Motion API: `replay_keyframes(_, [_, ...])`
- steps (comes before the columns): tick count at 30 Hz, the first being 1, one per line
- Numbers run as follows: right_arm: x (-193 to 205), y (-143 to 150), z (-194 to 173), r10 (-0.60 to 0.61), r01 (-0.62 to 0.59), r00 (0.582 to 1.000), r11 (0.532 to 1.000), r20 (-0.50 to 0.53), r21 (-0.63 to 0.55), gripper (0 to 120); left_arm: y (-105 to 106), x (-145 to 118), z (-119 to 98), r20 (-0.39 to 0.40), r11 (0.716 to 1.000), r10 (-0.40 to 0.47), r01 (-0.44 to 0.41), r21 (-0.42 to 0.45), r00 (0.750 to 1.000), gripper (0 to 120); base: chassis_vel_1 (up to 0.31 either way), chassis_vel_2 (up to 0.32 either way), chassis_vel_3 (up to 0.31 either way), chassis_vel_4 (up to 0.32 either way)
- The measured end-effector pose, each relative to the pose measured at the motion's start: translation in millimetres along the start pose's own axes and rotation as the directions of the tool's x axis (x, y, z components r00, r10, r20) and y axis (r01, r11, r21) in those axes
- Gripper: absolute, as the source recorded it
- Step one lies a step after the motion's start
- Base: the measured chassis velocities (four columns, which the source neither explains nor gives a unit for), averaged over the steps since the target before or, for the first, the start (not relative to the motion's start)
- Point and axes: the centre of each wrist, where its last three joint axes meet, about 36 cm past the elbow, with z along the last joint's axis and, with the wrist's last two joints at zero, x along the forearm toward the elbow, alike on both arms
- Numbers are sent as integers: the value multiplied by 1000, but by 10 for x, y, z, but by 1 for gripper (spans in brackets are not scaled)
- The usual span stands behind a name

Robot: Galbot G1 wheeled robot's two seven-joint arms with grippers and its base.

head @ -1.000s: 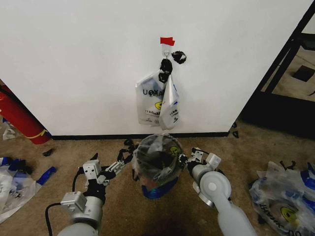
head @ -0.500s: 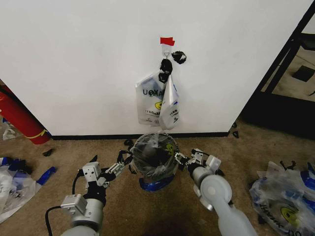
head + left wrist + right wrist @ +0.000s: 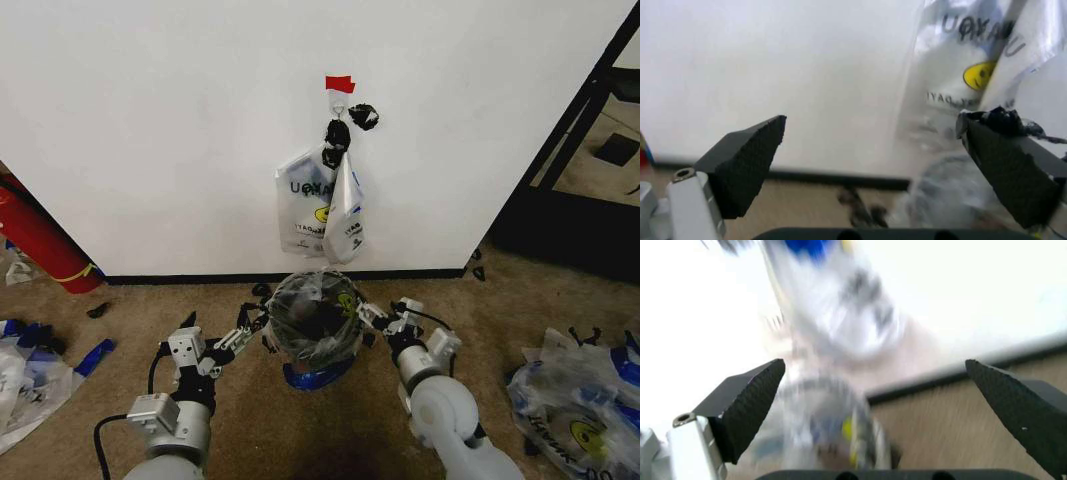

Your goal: Pick up the garbage bag from the wall and place it over the trash bin.

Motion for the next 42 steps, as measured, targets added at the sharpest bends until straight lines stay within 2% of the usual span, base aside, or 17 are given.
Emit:
replay_keyframes(2, [211, -47, -25, -16, -2, 992, 991, 129, 135, 100, -12, 4, 133, 46, 998, 28, -26, -52, 999, 100, 0, 0, 0, 0])
replay_keyframes(4, [418, -104, -72, -25, -18, 981, 976, 192, 216, 100, -81, 22, 180, 51, 998, 38, -36, -44, 998, 100, 0, 0, 0, 0])
replay_keyframes(8, [637, -196, -112, -34, -44, 967, 954, 254, 297, 100, -139, 23, 207, 58, 999, 43, -42, -24, 997, 100, 0, 0, 0, 0])
replay_keyframes(10, [924, -347, -111, -47, -85, 947, 919, 319, 386, 100, -166, 14, 240, 84, 999, 43, -42, -14, 995, 100, 0, 0, 0, 0])
replay_keyframes(11, [924, -347, -111, -47, -85, 947, 919, 319, 386, 100, -166, 14, 240, 84, 999, 43, -42, -14, 995, 100, 0, 0, 0, 0])
replay_keyframes(12, [1131, -403, -102, -41, -120, 931, 905, 363, 408, 100, -158, -2, 269, 110, 999, 35, -34, -16, 993, 100, 0, 0, 0, 0])
replay_keyframes(17, [1437, -497, -119, 15, -207, 903, 891, 429, 405, 100, -150, -50, 303, 132, 1000, 10, -10, 0, 991, 100, 0, 0, 0, 0])
replay_keyframes(21, [1534, -545, -164, 78, -269, 887, 889, 456, 371, 100, -178, -75, 267, 141, 1000, -4, 1, 21, 990, 100, 0, 0, 0, 0])
replay_keyframes(30, [1536, -404, -183, 92, -274, 888, 893, 451, 358, 100, -180, 13, 304, 140, 1000, 1, 0, -11, 990, 100, 0, 0, 0, 0])
replay_keyframes(33, [1486, -249, -156, 101, -276, 892, 894, 441, 352, 100, -187, -1, 292, 146, 1000, -17, 17, 1, 989, 100, 0, 0, 0, 0])
replay_keyframes(42, [1407, -123, -122, 94, -259, 906, 894, 412, 365, 100, -238, 41, 266, 143, 1000, -26, 24, 20, 989, 100, 0, 0, 0, 0])
